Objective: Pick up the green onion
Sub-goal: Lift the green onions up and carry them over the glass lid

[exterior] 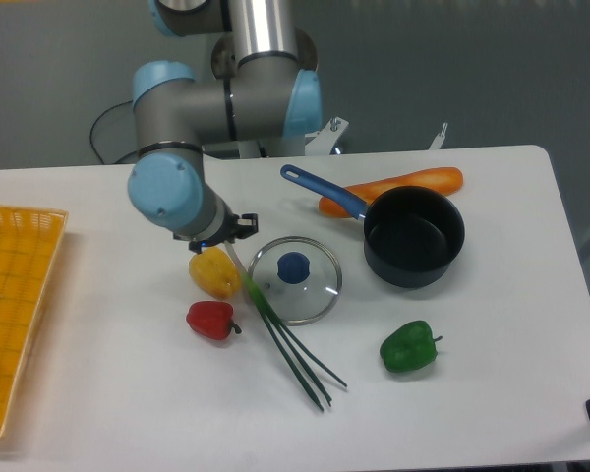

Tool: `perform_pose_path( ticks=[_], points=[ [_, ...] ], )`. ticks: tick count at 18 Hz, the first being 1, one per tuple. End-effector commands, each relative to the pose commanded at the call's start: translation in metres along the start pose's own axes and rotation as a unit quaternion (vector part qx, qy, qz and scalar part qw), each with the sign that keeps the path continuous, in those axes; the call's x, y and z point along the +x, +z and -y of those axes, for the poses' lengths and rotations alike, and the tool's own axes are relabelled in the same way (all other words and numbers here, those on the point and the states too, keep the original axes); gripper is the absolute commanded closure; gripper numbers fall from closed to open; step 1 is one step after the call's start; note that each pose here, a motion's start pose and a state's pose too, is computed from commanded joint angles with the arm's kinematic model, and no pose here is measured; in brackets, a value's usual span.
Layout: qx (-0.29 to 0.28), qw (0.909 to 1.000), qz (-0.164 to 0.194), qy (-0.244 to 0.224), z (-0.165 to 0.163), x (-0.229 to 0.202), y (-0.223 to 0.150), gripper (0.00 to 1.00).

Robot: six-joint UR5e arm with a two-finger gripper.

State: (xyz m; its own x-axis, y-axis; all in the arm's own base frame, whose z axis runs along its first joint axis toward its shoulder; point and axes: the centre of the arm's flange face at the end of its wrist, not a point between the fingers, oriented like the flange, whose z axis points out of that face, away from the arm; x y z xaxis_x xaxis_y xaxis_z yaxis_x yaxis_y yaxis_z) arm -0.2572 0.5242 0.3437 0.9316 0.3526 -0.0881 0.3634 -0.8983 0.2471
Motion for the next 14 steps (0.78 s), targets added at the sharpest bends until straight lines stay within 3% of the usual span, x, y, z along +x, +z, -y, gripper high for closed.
perform_pose_path(
  ticks=[3, 8, 14],
  points=[
    [0.017, 0.9994, 0.001, 0.03, 0.003, -0.019, -0.014, 1.0],
    [0.051, 0.9911, 0.0, 0.123, 0.008, -0.06, -0.029, 1.0],
    [0.078, 0.9828, -0.008, 0.167, 0.001, -0.09, -0.035, 1.0]
  ],
)
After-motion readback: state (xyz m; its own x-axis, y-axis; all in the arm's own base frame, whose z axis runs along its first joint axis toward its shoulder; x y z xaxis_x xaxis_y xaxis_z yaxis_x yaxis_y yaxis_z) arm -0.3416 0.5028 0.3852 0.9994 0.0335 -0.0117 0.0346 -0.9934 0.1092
